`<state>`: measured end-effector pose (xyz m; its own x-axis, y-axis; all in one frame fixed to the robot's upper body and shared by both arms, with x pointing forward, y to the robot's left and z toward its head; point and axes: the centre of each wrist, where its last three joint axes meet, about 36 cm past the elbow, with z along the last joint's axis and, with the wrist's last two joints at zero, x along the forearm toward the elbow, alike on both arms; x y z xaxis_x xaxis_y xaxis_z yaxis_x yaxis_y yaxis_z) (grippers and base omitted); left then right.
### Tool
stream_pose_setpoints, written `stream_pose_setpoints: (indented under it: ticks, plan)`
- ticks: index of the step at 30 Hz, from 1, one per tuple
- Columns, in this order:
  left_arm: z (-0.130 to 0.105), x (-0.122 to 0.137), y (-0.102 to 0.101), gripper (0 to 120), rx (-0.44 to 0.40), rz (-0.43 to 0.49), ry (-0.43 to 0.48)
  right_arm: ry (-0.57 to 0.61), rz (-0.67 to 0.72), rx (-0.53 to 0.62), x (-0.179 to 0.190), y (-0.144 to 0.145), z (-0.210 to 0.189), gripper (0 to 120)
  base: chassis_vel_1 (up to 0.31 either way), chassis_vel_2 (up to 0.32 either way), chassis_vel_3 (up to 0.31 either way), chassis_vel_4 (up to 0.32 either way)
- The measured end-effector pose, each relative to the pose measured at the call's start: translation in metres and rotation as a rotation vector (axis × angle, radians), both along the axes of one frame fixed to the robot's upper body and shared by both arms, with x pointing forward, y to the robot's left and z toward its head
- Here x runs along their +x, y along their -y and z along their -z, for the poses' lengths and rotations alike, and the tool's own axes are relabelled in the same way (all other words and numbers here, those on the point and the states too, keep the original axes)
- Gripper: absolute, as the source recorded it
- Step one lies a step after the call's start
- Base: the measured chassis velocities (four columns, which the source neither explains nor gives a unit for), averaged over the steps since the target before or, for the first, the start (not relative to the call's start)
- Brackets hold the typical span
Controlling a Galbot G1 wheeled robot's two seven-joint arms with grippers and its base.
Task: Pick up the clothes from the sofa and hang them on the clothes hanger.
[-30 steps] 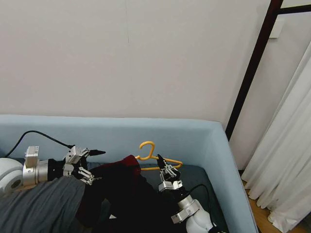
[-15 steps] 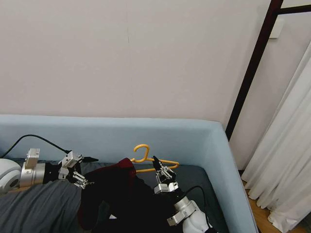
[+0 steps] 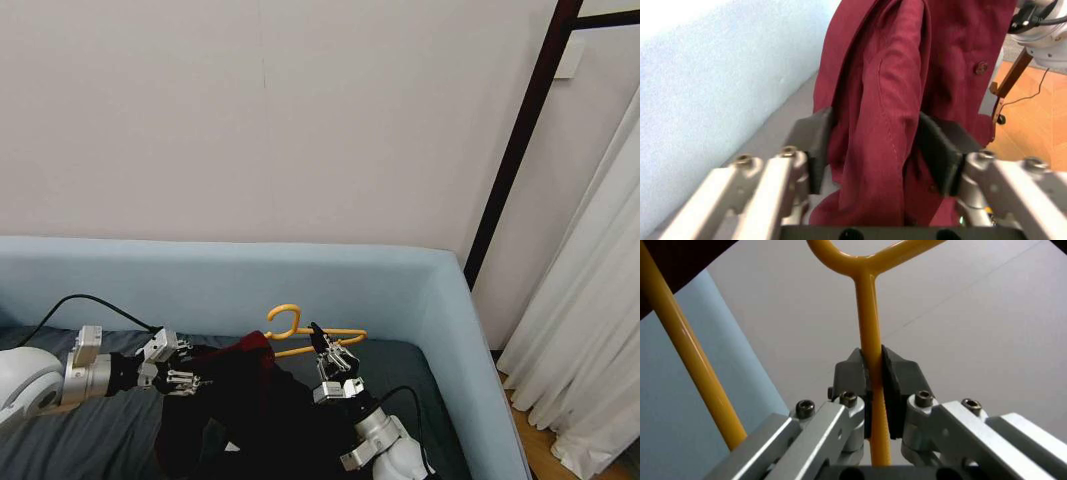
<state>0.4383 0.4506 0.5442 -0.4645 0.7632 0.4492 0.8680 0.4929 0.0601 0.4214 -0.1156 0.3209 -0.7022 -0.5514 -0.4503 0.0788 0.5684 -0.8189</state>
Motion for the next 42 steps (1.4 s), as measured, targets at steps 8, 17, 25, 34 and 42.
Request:
stream_pose_setpoints:
  ticks: [8,17,25,34,42]
  plan:
    - [0.003,-0.002,0.0,16,0.003,0.005,0.009,0.013,-0.023,0.006,0.001,0.001,-0.003,5,0.0,0.0,0.0,0.0]
    - [0.005,-0.003,-0.002,5,0.003,0.01,0.022,0.005,-0.044,0.028,0.0,0.003,-0.006,5,0.0,0.0,0.0,0.0]
    - [0.012,-0.004,-0.002,1,-0.023,0.005,0.02,-0.063,-0.071,0.089,-0.006,0.005,-0.006,29,0.0,0.0,0.0,0.0]
    - [0.015,-0.002,-0.007,1,-0.028,-0.017,0.024,-0.308,-0.209,0.273,-0.034,0.005,0.003,59,0.0,0.0,0.0,0.0]
    - [0.027,0.001,-0.026,1,0.034,-0.041,0.029,-0.804,-0.064,0.474,-0.05,0.015,0.027,87,0.0,0.0,0.0,0.0]
